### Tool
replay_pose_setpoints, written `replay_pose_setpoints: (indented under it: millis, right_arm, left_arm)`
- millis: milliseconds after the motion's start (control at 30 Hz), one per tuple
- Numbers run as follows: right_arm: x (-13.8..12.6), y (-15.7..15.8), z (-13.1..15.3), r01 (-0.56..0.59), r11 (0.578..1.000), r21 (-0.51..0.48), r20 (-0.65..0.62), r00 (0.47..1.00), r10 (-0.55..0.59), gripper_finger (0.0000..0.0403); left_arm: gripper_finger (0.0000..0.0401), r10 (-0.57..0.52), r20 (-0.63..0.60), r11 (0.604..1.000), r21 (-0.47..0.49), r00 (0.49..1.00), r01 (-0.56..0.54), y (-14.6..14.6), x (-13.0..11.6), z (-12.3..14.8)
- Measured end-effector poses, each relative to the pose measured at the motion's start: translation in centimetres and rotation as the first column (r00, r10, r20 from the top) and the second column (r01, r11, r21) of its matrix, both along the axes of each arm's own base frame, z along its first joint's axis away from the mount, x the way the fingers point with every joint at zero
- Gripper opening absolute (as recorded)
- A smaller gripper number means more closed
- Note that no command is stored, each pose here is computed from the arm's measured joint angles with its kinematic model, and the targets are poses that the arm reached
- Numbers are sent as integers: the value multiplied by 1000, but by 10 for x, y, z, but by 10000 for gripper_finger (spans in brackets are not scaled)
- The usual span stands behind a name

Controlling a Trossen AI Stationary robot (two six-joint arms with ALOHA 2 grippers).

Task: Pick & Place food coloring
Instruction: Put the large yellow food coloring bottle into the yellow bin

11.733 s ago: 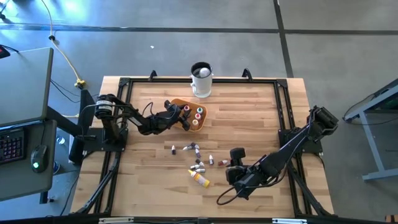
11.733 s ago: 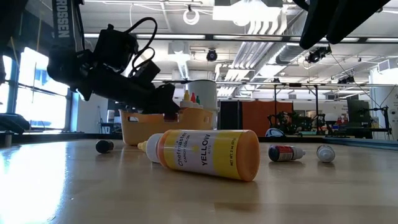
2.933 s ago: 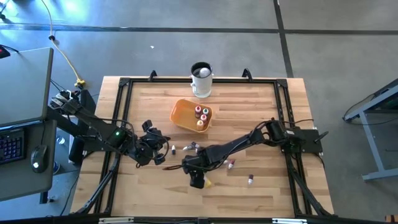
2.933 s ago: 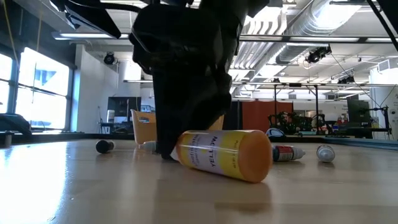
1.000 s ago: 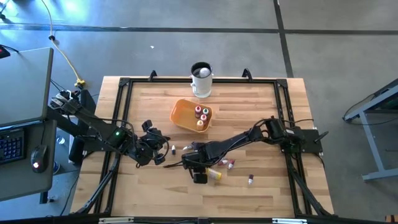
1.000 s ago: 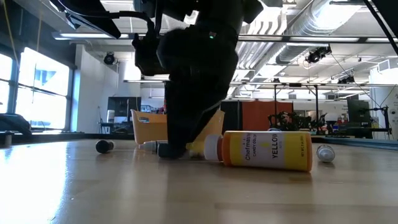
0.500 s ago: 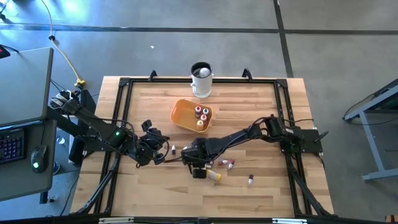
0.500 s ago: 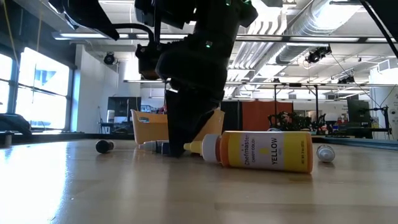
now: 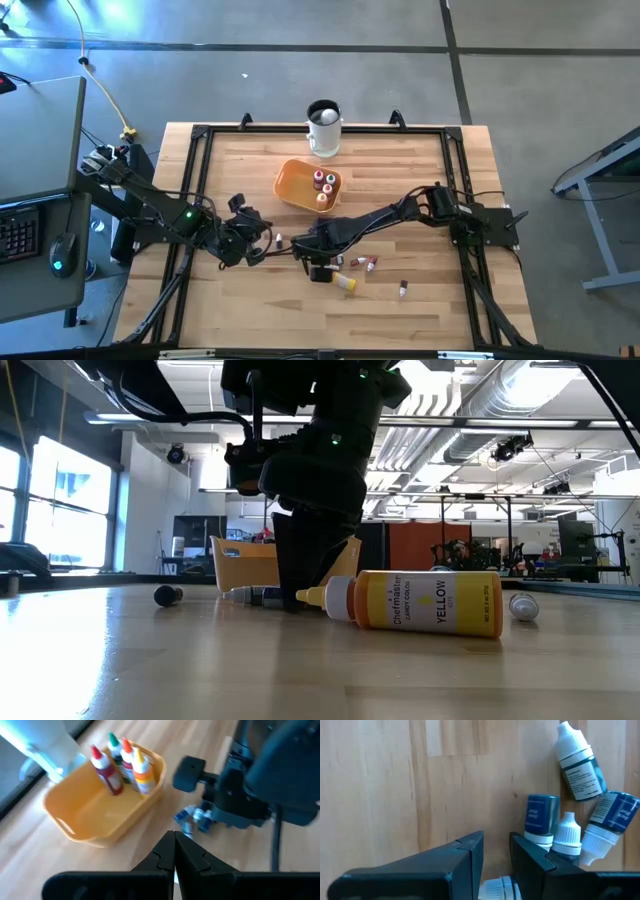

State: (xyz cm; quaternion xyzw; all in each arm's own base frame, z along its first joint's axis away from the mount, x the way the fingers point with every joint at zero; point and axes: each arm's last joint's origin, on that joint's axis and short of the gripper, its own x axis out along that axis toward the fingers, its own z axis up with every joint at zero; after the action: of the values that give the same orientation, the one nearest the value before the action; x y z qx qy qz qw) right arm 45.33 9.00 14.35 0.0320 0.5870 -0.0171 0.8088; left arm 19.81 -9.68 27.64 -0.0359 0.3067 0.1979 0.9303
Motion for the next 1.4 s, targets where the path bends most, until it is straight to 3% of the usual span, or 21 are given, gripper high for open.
replay_pose_setpoints:
  millis: [567,967,1133,1400]
  right_arm:
    - [-1,0,1,-20,1000,-10,-14,1000,20,87]
    - [-4,5,1,49,997,61,-40,998,-46,87]
    - [-6,8,1,54,998,12,-46,997,-54,88]
    - [-8,10,6,51,998,25,-44,998,-50,154]
  left_arm:
    - [0,-185,-96,966,-202,978,163,-7,-1,-3]
    - [0,-191,-98,964,-209,977,167,-8,-1,-4]
    - [0,-191,-98,964,-209,977,167,-8,-1,-4]
    - [0,-191,-98,963,-209,977,168,-8,-1,-4]
